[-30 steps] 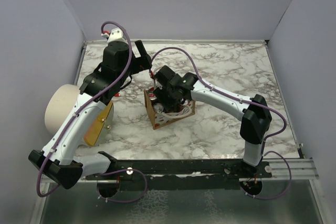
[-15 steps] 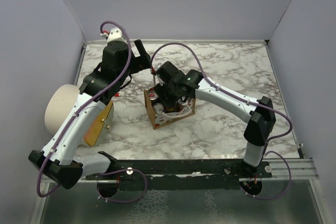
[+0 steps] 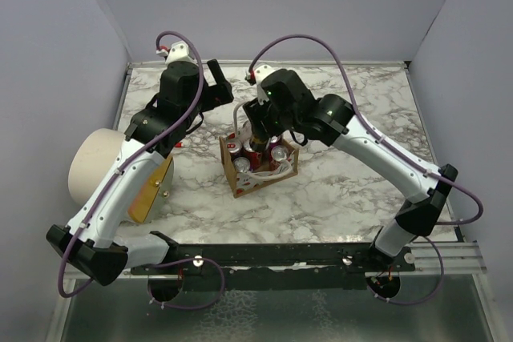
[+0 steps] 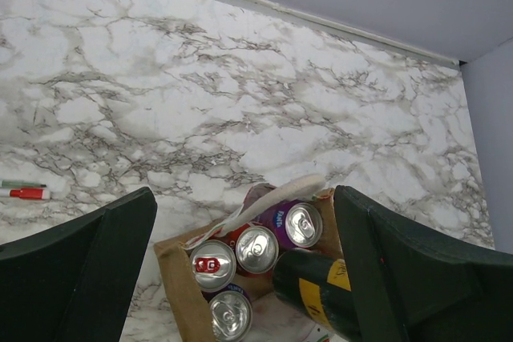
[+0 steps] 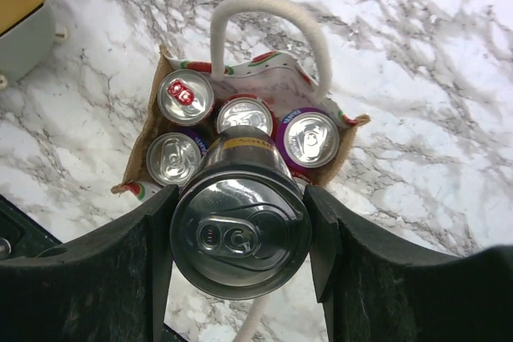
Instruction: Take the beverage out of the canvas bag
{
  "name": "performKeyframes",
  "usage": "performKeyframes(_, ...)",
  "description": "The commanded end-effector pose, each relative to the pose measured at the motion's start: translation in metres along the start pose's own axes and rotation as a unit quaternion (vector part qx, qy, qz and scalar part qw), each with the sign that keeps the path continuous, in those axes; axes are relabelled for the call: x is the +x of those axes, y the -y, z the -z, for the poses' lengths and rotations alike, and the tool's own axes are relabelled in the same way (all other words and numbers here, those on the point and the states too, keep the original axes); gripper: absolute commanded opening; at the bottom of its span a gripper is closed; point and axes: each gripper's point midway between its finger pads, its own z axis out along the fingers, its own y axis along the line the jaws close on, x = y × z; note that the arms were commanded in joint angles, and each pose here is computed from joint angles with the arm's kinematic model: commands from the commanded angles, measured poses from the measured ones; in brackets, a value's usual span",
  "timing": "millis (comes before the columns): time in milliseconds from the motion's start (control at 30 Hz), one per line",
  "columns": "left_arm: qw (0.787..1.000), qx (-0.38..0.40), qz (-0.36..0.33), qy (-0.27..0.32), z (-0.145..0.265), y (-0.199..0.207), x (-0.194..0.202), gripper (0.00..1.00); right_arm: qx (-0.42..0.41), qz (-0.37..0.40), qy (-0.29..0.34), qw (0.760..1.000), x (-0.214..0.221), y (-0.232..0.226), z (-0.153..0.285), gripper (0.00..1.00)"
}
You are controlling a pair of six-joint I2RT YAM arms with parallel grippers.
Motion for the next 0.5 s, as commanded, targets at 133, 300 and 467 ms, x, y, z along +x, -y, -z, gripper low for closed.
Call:
performKeyframes(133,1.0,0.008,0.009,0.02,-0.002,0.007,-0.013,0.95,0.084,-0.024,0.122,0.989,-0.058,0.043,0.073,0.02)
performKeyframes(300,1.0,0.01,0.01,0.017,-0.001,0.007,-0.012,0.95,0.165,-0.023,0.135,0.977,-0.06,0.076,0.094,0.02)
performKeyframes(467,1.0,0.01,0.012,0.015,0.001,0.006,-0.011,0.95,0.227,-0.024,0.137,0.964,-0.048,0.11,0.105,0.02)
